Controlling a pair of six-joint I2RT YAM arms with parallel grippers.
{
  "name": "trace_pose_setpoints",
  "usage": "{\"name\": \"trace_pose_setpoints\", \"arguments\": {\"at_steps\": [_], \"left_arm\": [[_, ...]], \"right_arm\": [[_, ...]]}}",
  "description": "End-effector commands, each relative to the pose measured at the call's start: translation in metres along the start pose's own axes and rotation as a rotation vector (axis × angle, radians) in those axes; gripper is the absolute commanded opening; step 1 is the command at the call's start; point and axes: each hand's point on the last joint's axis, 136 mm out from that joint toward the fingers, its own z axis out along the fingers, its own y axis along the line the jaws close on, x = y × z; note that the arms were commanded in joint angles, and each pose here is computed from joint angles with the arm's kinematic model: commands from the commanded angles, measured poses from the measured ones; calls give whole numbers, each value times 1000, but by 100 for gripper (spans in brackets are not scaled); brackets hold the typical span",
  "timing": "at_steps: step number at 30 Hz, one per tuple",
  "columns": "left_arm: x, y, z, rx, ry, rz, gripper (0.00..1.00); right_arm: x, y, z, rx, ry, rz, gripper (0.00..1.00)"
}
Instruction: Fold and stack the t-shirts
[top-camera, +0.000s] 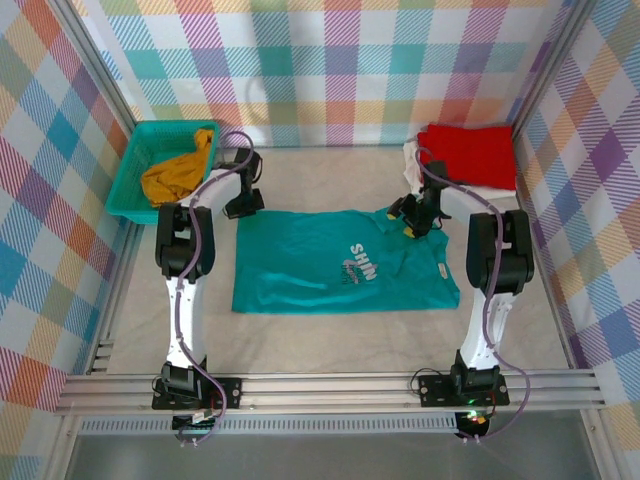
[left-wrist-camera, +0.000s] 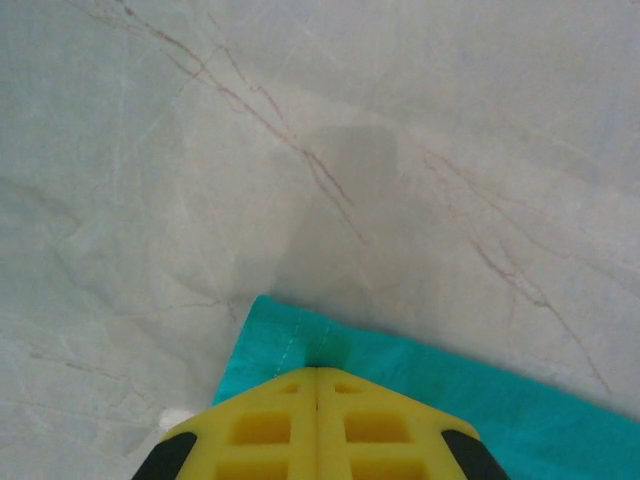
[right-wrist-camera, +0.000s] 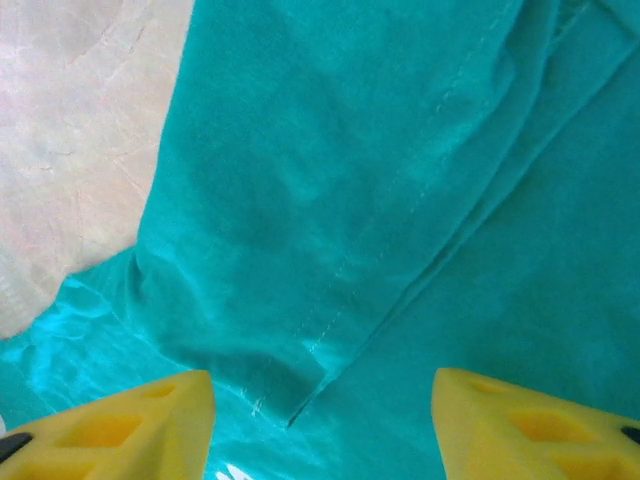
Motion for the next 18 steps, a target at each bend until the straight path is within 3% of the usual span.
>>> {"name": "trace_pose_setpoints", "arguments": {"at_steps": [1, 5, 9, 14, 18], "left_arm": [[-19, -4, -40, 22, -122, 31, 0], [-19, -2, -47, 13, -158, 56, 0], [-17, 4, -46, -15, -165, 67, 0], [-15, 6, -44, -23, -167, 71, 0], [-20, 8, -50, -28, -200, 72, 0]], "right_arm": [[-9, 16, 4, -62, -8, 15, 56], [-12, 17, 9, -65, -14, 30, 48], [-17, 14, 11, -54, -40, 38, 33], [-19, 13, 12, -49, -55, 39, 6], [-22, 18, 7, -58, -67, 24, 0]]}}
